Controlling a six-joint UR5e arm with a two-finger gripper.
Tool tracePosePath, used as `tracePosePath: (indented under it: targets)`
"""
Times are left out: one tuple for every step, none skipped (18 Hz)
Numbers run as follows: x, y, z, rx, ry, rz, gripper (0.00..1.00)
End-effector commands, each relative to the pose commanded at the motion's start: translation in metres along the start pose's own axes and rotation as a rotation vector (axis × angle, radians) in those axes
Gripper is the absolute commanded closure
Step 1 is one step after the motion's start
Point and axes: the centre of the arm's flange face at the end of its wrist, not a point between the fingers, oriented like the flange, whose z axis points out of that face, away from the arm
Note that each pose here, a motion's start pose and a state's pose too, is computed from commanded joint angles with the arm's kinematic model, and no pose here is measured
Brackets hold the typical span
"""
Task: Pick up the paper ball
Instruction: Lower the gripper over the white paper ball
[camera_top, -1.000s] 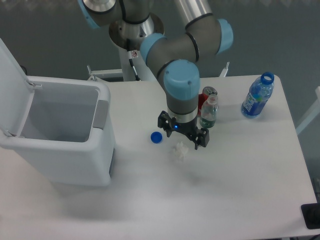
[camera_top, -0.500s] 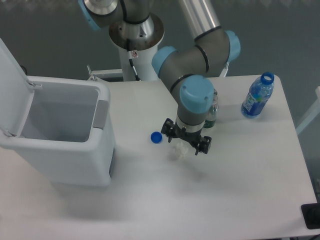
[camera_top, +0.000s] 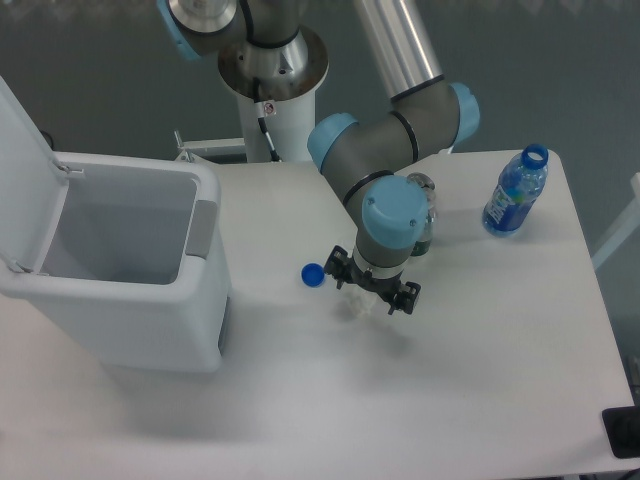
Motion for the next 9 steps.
tracePosePath:
  targets:
    - [-0.002,-0.002,0.000,0.002,-0.003,0.002,0.00]
    - [-0.004,-0.004,0.001,0.002,-0.003,0.002,0.00]
    - [-0.005,-0.004,0.003,-0.001,-0.001,0.003,0.00]
    - [-0.004,-0.005,0.004,-0.002,0.000,0.005,0.01]
    - [-0.004,-0.004,0.006,-0.005,0.004,0.005,0.01]
    - [-0.005,-0.004,0.010,-0.014,0.005,0.005,0.01]
    - [-0.005,-0.004,0.012,-0.028,0.000,0.008,0.02]
    - [-0.005,-0.003,0.012,-0.036,-0.005,0.008,0.03]
    - [-0.005,-0.003,0.012,-0.036,-0.005,0.008,0.05]
